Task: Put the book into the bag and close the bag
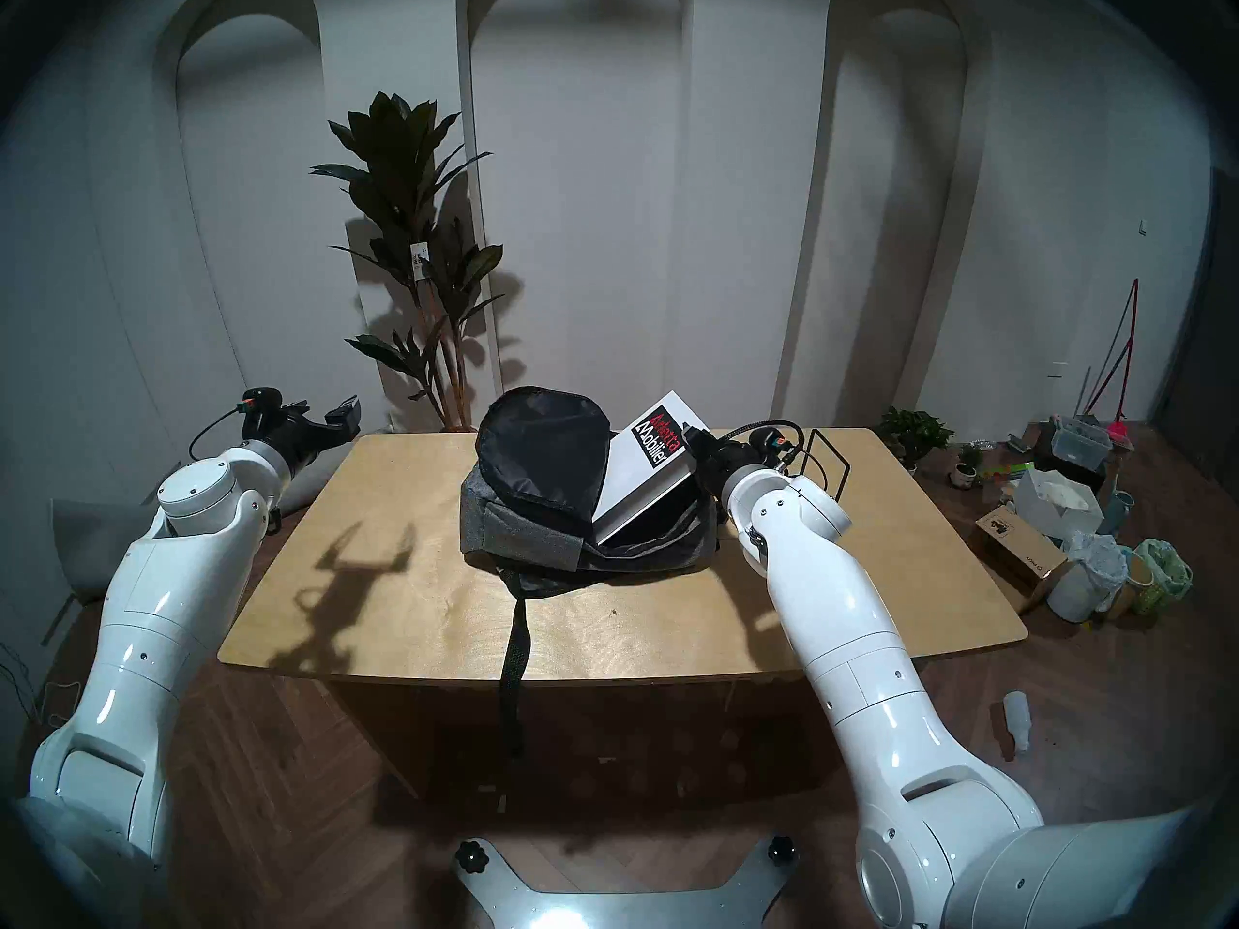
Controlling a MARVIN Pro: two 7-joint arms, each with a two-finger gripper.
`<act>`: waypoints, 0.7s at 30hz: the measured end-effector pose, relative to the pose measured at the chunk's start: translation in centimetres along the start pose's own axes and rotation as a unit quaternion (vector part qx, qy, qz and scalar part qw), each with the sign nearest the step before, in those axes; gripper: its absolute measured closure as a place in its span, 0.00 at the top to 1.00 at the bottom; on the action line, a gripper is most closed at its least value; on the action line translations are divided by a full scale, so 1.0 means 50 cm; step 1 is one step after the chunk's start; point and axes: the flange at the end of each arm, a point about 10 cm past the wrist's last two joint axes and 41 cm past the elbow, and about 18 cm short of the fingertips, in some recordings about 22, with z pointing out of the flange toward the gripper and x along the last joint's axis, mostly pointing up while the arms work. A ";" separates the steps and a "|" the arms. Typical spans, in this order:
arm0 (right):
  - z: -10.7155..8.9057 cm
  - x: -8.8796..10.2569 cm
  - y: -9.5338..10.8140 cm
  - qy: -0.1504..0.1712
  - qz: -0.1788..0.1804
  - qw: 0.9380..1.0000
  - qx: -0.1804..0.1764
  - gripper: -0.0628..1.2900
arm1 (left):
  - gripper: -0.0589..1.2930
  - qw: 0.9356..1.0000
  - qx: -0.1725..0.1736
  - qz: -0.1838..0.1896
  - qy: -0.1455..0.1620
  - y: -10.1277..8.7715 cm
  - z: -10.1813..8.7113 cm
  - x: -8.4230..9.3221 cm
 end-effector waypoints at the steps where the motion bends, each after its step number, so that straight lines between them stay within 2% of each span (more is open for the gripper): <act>1: -0.002 -0.003 0.001 -0.001 0.001 1.000 -0.003 0.34 | 0.97 1.000 0.000 0.000 -0.003 -0.002 -0.003 -0.001; 10: -0.012 -0.019 0.007 -0.001 0.007 1.000 -0.019 0.34 | 0.97 1.000 -0.012 -0.001 -0.013 -0.009 -0.016 -0.009; 21: -0.006 -0.042 -0.004 -0.004 -0.011 1.000 -0.027 0.34 | 0.97 1.000 -0.023 -0.004 -0.007 -0.016 -0.019 -0.007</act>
